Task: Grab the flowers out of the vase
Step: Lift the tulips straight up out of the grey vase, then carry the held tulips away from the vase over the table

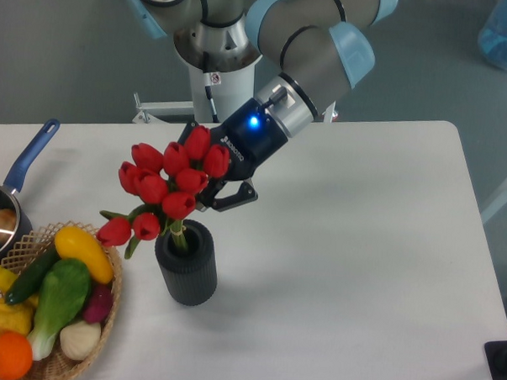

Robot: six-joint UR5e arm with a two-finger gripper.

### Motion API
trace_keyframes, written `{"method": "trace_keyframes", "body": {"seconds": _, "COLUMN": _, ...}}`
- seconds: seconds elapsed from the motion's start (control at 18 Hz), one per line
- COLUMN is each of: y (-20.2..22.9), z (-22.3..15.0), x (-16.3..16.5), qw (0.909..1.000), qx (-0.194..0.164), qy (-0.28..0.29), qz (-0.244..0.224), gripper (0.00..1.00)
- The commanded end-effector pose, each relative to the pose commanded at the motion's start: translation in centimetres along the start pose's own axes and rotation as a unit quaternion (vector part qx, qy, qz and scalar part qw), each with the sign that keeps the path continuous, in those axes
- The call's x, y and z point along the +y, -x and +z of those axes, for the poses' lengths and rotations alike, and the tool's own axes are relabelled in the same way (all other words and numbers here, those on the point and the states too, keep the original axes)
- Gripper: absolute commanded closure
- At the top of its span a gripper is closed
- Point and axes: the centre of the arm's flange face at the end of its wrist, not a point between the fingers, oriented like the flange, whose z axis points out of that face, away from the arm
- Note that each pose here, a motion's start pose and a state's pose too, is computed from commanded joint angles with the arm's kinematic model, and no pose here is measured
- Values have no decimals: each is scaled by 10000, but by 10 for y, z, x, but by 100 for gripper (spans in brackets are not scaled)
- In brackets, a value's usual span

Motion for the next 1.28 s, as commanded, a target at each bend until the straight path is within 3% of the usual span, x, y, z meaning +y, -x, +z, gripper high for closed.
{"method": "trace_keyframes", "body": {"seconds": 0.83, "y": -21, "z": -32, "x": -46, "qw": 9994, "qx": -172, "qy": -308, "qz": 66, "gripper": 56}}
{"method": "trace_keyframes", "body": {"seconds": 1.28, "y": -15, "z": -89, "x": -51, "qw": 9961, "qx": -615, "qy": -634, "qz": -57, "gripper": 56}}
